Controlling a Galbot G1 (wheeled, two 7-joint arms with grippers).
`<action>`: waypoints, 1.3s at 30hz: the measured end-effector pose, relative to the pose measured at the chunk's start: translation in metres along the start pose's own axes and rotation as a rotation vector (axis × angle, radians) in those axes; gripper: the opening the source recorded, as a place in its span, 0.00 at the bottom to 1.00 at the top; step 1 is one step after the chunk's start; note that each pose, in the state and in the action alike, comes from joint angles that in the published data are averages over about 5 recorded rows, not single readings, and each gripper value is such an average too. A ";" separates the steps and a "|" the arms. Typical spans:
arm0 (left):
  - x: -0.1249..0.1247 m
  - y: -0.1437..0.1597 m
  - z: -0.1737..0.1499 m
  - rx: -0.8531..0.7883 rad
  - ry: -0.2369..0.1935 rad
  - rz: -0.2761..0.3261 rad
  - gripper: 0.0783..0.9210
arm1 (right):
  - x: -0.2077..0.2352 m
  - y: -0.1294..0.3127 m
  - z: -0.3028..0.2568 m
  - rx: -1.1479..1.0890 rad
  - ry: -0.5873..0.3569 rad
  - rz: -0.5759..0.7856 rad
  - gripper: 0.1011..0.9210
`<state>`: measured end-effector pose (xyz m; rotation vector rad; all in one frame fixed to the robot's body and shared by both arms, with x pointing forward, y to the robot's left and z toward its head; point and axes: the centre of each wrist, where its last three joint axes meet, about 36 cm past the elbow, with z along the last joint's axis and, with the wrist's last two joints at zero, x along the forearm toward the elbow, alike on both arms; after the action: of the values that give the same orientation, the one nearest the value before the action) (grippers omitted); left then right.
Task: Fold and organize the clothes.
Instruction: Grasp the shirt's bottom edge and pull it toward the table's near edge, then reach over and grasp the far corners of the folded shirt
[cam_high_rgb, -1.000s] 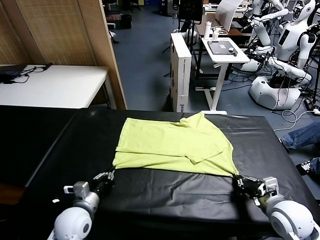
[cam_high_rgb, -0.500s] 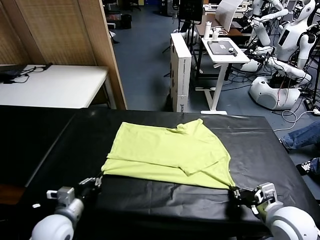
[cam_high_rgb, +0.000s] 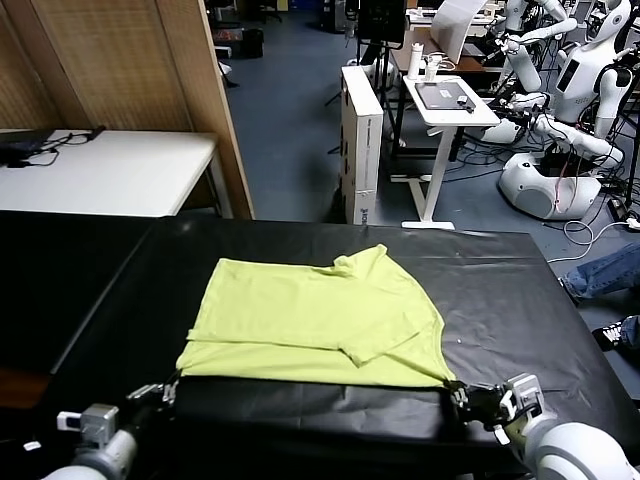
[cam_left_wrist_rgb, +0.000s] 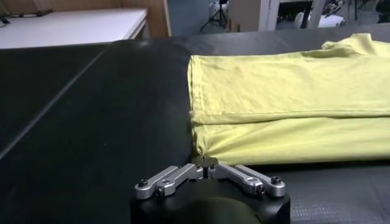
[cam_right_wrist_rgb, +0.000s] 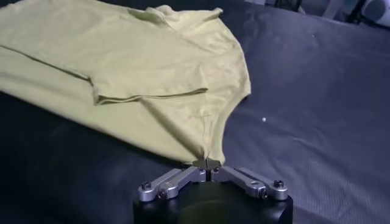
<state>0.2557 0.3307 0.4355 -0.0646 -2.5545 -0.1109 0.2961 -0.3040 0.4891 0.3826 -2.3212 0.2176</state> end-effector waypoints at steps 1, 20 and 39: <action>0.001 0.000 0.000 0.000 0.000 -0.001 0.08 | 0.001 0.001 0.000 0.000 0.000 -0.003 0.45; 0.013 0.002 -0.025 0.013 -0.004 -0.001 0.98 | 0.014 -0.002 -0.036 -0.028 -0.132 -0.044 0.98; -0.109 0.023 -0.108 0.161 -0.172 0.067 0.98 | -0.127 -0.076 -0.134 -0.116 -0.196 -0.050 0.98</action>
<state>0.4073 0.3408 0.4670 -0.1015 -2.7201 0.1318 0.4960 -0.3133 0.4949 0.4194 -2.4986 0.0204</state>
